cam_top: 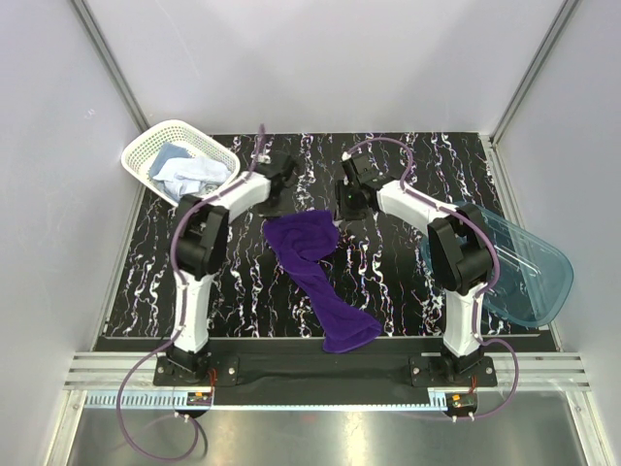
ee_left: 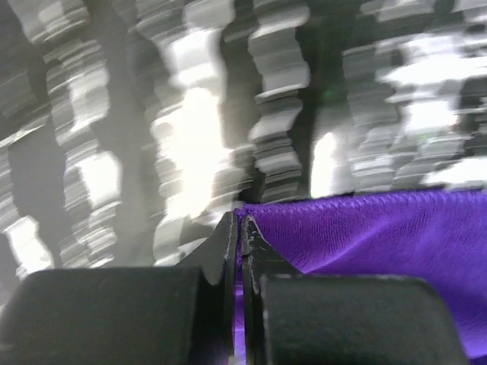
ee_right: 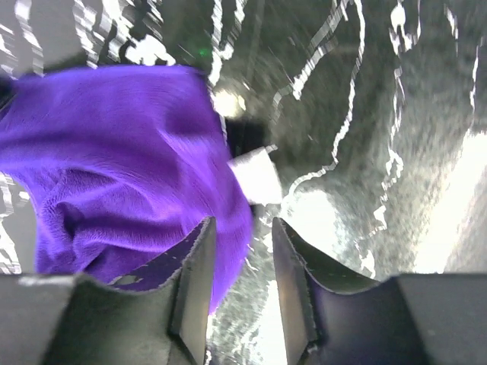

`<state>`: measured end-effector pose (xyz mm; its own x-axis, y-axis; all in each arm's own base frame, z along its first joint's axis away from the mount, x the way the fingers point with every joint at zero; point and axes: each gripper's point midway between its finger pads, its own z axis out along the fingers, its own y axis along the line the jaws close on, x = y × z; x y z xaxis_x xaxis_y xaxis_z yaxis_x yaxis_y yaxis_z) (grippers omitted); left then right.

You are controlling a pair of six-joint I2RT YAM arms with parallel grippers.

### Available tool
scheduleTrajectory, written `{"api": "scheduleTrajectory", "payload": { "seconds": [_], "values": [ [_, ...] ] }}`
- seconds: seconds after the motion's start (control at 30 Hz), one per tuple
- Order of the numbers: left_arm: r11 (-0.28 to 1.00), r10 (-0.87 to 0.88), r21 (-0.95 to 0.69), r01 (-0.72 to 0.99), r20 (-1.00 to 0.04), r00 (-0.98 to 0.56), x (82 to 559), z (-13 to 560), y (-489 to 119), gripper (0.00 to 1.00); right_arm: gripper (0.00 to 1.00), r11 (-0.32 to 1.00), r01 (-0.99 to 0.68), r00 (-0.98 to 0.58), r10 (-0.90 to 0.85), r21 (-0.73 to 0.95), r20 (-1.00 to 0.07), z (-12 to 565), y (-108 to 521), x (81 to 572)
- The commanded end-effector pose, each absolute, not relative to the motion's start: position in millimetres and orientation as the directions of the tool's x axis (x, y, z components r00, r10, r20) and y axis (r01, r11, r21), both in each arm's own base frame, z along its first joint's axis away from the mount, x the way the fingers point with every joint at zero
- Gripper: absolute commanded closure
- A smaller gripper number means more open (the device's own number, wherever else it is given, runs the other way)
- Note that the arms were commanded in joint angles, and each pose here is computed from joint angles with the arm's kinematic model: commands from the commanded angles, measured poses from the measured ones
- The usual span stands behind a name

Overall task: Fold and stack the towels
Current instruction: Flatten out the crumpled towel

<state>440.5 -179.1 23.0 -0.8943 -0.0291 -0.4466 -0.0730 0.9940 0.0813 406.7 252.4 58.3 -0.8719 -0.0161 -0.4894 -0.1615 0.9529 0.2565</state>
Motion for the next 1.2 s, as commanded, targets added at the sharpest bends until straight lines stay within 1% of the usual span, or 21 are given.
{"api": "scheduleTrajectory", "payload": {
  "seconds": [0.0,0.1,0.23,0.3,0.4,0.43,0.47,0.53,0.63,0.7,0.73,0.77,0.83,0.87,0.9,0.93,0.97,1.0,1.07,1.1,1.17],
  "values": [
    [0.962,-0.166,0.103,-0.251,-0.509,-0.844,436,75,-111,1.00,0.56,0.932,-0.210,-0.821,-0.003,0.296,-0.571,99,263,423],
    [0.955,-0.195,0.095,-0.282,-0.517,-0.833,429,84,-91,1.00,0.55,0.919,-0.225,-0.820,0.001,0.323,-0.573,100,269,423],
    [0.957,-0.204,0.082,-0.278,-0.490,-0.847,420,71,-86,1.00,0.55,0.880,-0.270,-0.823,-0.001,0.390,-0.568,92,288,427],
    [0.958,-0.200,0.087,-0.273,-0.479,-0.855,414,64,-85,1.00,0.55,0.835,-0.319,-0.828,-0.015,0.447,-0.561,87,305,429],
    [0.957,-0.203,0.090,-0.277,-0.475,-0.856,413,62,-81,1.00,0.51,0.770,-0.372,-0.835,-0.033,0.519,-0.549,85,327,431],
    [0.957,-0.199,0.092,-0.274,-0.477,-0.856,413,62,-81,1.00,0.47,0.752,-0.382,-0.836,-0.033,0.538,-0.547,84,332,433],
    [0.959,-0.199,0.084,-0.272,-0.485,-0.852,414,66,-81,1.00,0.46,0.725,-0.390,-0.845,-0.037,0.568,-0.533,82,339,431],
    [0.962,-0.196,0.074,-0.264,-0.489,-0.850,416,70,-83,1.00,0.45,0.705,-0.392,-0.849,-0.029,0.592,-0.528,79,346,433],
    [0.970,-0.196,0.030,-0.242,-0.497,-0.845,421,78,-91,1.00,0.46,0.727,-0.347,-0.874,-0.021,0.592,-0.486,62,347,438],
    [0.974,-0.204,-0.018,-0.227,-0.515,-0.833,424,88,-99,1.00,0.54,0.743,-0.332,-0.879,-0.020,0.581,-0.477,56,345,440],
    [0.976,-0.211,-0.066,-0.207,-0.511,-0.833,426,92,-108,1.00,0.62,0.748,-0.330,-0.876,-0.015,0.576,-0.482,57,343,441],
    [0.977,-0.214,-0.093,-0.194,-0.514,-0.830,427,97,-114,1.00,0.84,0.767,-0.323,-0.866,-0.002,0.555,-0.501,62,337,446],
    [0.971,-0.233,-0.173,-0.166,-0.512,-0.827,430,112,-130,1.00,0.95,0.800,-0.301,-0.865,0.000,0.518,-0.502,69,322,447],
    [0.967,-0.240,-0.197,-0.160,-0.513,-0.824,431,118,-134,1.00,0.98,0.833,-0.273,-0.848,0.028,0.481,-0.529,84,309,454],
    [0.966,-0.241,-0.209,-0.153,-0.510,-0.826,429,124,-139,1.00,1.00,0.864,-0.222,-0.865,0.040,0.452,-0.501,86,289,451],
    [0.965,-0.241,-0.219,-0.144,-0.522,-0.818,427,134,-146,1.00,1.00,0.879,-0.211,-0.859,0.042,0.428,-0.510,94,280,450],
    [0.965,-0.242,-0.218,-0.144,-0.537,-0.808,429,144,-148,1.00,1.00,0.903,-0.204,-0.834,0.043,0.379,-0.551,113,265,449],
    [0.968,-0.236,-0.201,-0.149,-0.532,-0.813,423,146,-148,1.00,1.00,0.915,-0.190,-0.837,0.038,0.356,-0.546,120,256,440],
    [0.973,-0.225,-0.167,-0.159,-0.538,-0.813,417,149,-149,1.00,1.00,0.891,-0.222,-0.843,0.028,0.396,-0.536,139,258,421],
    [0.973,-0.228,-0.144,-0.178,-0.517,-0.825,409,144,-145,1.00,0.99,0.887,-0.225,-0.857,0.016,0.403,-0.515,138,261,409],
    [0.972,-0.225,-0.067,-0.223,-0.513,-0.828,400,131,-128,1.00,0.92,0.883,-0.246,-0.878,-0.029,0.399,-0.478,122,282,380]
  ]
}}
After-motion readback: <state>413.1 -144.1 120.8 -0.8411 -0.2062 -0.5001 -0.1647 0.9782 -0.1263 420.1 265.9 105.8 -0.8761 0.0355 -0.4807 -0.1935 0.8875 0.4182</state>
